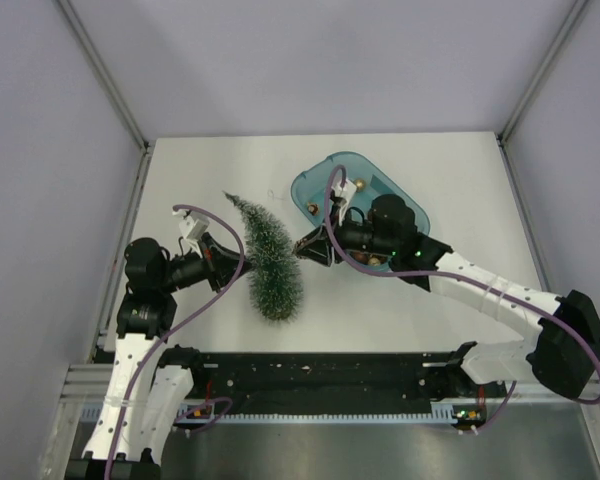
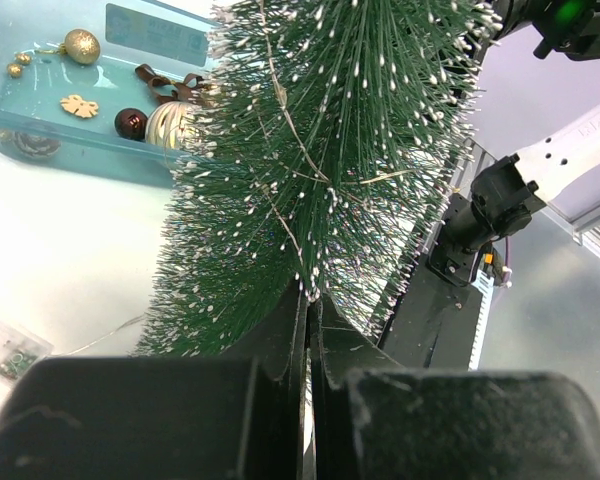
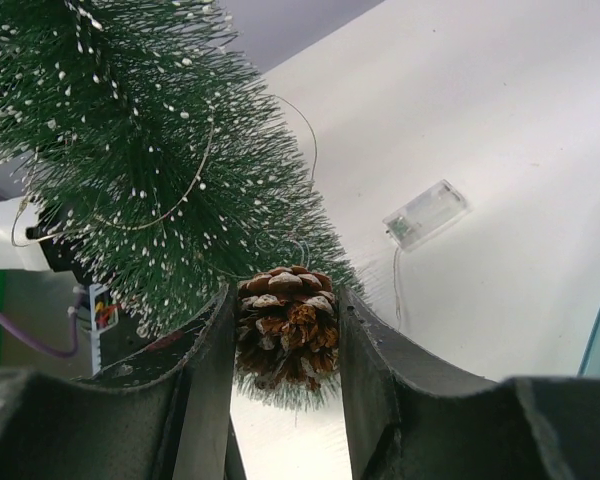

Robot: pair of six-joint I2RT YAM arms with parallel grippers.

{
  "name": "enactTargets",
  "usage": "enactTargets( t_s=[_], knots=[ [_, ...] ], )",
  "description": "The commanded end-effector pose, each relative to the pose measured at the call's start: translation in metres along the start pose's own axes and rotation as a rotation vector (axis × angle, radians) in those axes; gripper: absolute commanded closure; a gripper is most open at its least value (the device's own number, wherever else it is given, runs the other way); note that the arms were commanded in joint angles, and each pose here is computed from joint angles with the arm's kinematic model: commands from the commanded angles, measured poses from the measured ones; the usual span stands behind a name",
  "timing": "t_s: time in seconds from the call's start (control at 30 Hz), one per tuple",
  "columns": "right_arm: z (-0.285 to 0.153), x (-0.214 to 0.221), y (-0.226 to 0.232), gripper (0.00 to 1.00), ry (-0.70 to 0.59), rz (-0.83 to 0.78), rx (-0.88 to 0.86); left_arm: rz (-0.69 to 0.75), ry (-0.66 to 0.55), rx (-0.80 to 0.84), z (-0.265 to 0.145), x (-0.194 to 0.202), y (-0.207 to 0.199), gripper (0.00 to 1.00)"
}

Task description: Decorate the small christmas tree

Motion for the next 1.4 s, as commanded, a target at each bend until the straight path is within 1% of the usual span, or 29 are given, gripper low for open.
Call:
enactTargets(
  t_s=[0.0, 0.2, 0.43, 0.7, 0.93, 1.17, 1.37],
  knots=[
    [0.008, -0.046, 0.021, 0.92, -0.119, -0.047, -0.072, 0.052, -0.028, 0.033, 0.000, -0.009, -0.006, 1.00],
    [0.016, -0.052, 0.036, 0.89, -0.161, -0.032, -0.129, 0.049, -0.031, 0.037, 0.001, -0.009, -0.005, 1.00],
    [0.015, -0.035, 0.024, 0.88, -0.146, -0.015, -0.057, 0.046, -0.030, 0.040, 0.002, -0.007, -0.004, 1.00],
    [0.005, 0.005, 0.006, 0.80, -0.083, 0.015, 0.021, 0.046, -0.030, 0.038, 0.002, -0.007, -0.004, 1.00],
    [0.004, 0.003, 0.006, 0.78, -0.102, 0.022, 0.018, 0.043, -0.030, 0.038, 0.002, -0.008, -0.004, 1.00],
    [0.000, 0.012, 0.003, 0.78, -0.083, 0.026, 0.037, 0.043, -0.030, 0.037, 0.002, -0.006, -0.004, 1.00],
    [-0.003, 0.015, 0.002, 0.70, -0.084, 0.031, 0.043, 0.046, -0.031, 0.036, 0.002, -0.007, -0.004, 1.00]
  ],
)
Point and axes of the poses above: each gripper's point midway between its finger pads, its own z axis out along the fingers, its own y axis along the line the jaws close on, x = y × z, the point moved 1 cm from there along -z, back along the fingers, and after that the axes turned 4 degrees about z, right-handed, at the moved point
